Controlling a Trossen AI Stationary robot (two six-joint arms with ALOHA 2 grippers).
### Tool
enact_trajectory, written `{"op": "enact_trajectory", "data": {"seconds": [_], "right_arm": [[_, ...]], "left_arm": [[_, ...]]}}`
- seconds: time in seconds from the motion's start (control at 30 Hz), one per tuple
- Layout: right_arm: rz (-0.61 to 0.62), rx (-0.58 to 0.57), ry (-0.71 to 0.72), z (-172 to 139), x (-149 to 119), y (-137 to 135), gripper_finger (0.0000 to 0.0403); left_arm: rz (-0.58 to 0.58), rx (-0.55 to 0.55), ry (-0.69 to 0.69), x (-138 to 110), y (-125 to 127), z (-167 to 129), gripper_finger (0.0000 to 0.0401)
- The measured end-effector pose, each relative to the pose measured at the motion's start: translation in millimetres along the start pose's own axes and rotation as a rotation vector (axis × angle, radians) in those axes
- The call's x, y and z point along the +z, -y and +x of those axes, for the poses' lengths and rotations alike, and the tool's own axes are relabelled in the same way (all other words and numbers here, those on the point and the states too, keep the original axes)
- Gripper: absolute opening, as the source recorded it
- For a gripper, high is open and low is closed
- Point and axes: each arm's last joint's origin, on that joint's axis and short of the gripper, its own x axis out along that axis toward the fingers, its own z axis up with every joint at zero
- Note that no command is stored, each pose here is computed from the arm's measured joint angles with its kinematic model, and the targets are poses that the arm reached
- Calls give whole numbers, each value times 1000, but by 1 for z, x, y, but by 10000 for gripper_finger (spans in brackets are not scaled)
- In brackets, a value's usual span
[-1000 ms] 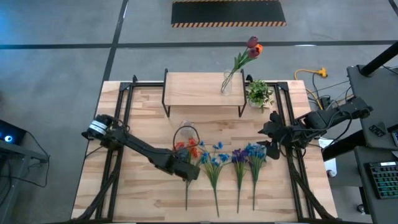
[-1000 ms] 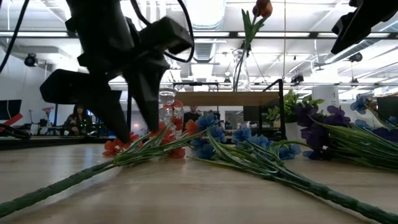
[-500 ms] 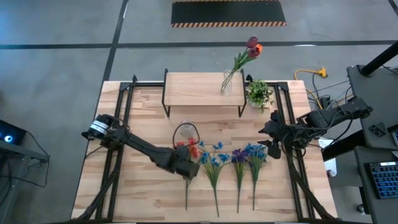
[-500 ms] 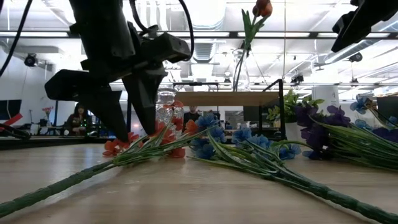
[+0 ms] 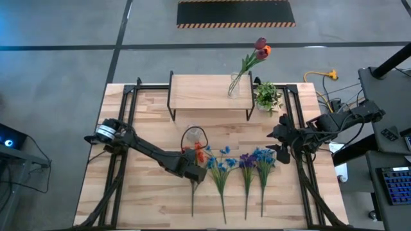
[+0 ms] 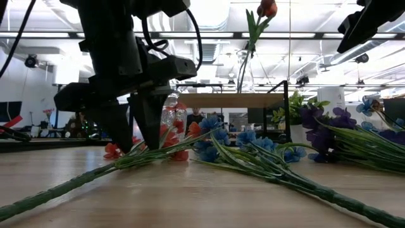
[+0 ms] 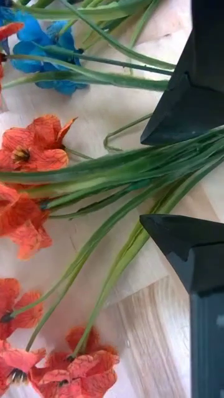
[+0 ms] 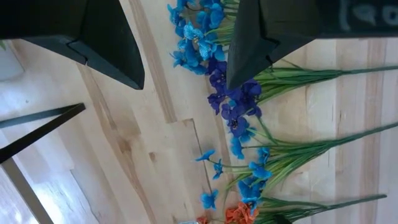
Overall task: Pick and place flowers into a vace then onto a shelf
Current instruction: Put the orange flowers into the transparent vase
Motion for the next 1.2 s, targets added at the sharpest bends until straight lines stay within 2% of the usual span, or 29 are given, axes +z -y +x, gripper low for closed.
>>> {"op": "enact_trajectory", "data": {"seconds": [0.6,0.83,1.2], "right_arm": [[0,0,0,0,0,0,219],[0,0,0,0,0,0,219],[-3,-1,-1,0,0,0,219]], "left_arm": [[42,0,-8,0,0,0,8],[53,-36,-11,1,1,-12,4],[101,-194,12,0,-1,-69,1]]}}
